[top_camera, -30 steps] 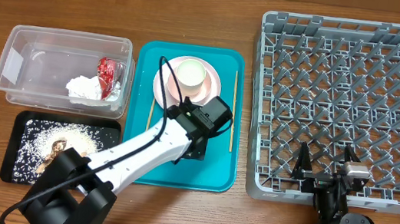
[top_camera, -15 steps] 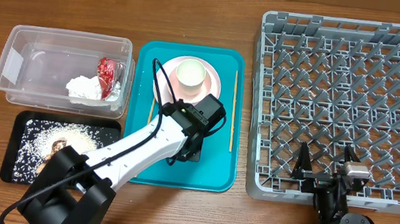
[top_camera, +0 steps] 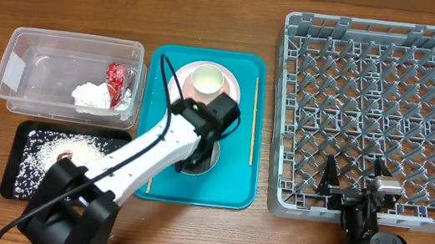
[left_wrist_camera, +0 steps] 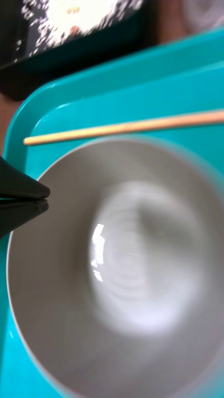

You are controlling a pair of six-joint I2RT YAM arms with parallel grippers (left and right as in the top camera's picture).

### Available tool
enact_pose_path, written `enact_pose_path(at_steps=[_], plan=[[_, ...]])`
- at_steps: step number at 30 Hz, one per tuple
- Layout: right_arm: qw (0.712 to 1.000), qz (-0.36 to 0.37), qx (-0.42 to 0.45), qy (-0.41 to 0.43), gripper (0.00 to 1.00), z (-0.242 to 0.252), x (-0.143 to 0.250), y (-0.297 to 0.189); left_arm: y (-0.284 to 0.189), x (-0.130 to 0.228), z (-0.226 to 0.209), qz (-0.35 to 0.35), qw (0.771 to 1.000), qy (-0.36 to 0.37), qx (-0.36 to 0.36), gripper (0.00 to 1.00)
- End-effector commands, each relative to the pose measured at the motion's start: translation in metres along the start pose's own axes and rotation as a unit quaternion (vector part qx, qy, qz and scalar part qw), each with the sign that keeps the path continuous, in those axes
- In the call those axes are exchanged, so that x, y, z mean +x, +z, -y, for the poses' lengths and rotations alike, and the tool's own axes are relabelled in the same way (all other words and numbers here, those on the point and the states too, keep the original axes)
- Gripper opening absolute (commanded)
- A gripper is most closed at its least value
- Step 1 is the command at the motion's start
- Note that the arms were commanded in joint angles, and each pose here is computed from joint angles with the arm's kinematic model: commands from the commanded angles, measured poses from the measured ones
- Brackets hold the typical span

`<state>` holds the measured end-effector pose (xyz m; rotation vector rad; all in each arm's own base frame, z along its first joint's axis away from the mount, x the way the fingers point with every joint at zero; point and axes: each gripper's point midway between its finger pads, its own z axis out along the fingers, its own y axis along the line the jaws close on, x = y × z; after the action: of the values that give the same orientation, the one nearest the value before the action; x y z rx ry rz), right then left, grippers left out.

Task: Sort waste into correct bins and load items into the dishwasher

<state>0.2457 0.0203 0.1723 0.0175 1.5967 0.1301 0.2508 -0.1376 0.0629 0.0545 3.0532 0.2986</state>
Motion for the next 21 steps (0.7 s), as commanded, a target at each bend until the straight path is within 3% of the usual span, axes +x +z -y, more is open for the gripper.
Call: enact_pose_path(at_steps=[1, 4, 10, 21], plan=[[1.0, 0.002, 0.0, -0.001, 1.0, 0.0, 0.002, 0.0, -0.033, -0.034, -0.015, 0.041, 0.999, -0.019, -0.015, 0.04], [1.0, 0.002, 0.0, -0.001, 1.0, 0.0, 0.002, 0.0, -0.046, -0.046, -0.021, 0.051, 0.998, -0.036, -0.008, 0.06], [1.0, 0.002, 0.0, -0.001, 1.0, 0.0, 0.002, 0.0, -0.047, -0.062, -0.043, 0.047, 0.995, -0.087, 0.01, 0.29], [1.0, 0.002, 0.0, -0.001, 1.0, 0.0, 0.002, 0.0, -0.038, -0.066, -0.064, 0.002, 0.985, -0.159, 0.073, 0.24]])
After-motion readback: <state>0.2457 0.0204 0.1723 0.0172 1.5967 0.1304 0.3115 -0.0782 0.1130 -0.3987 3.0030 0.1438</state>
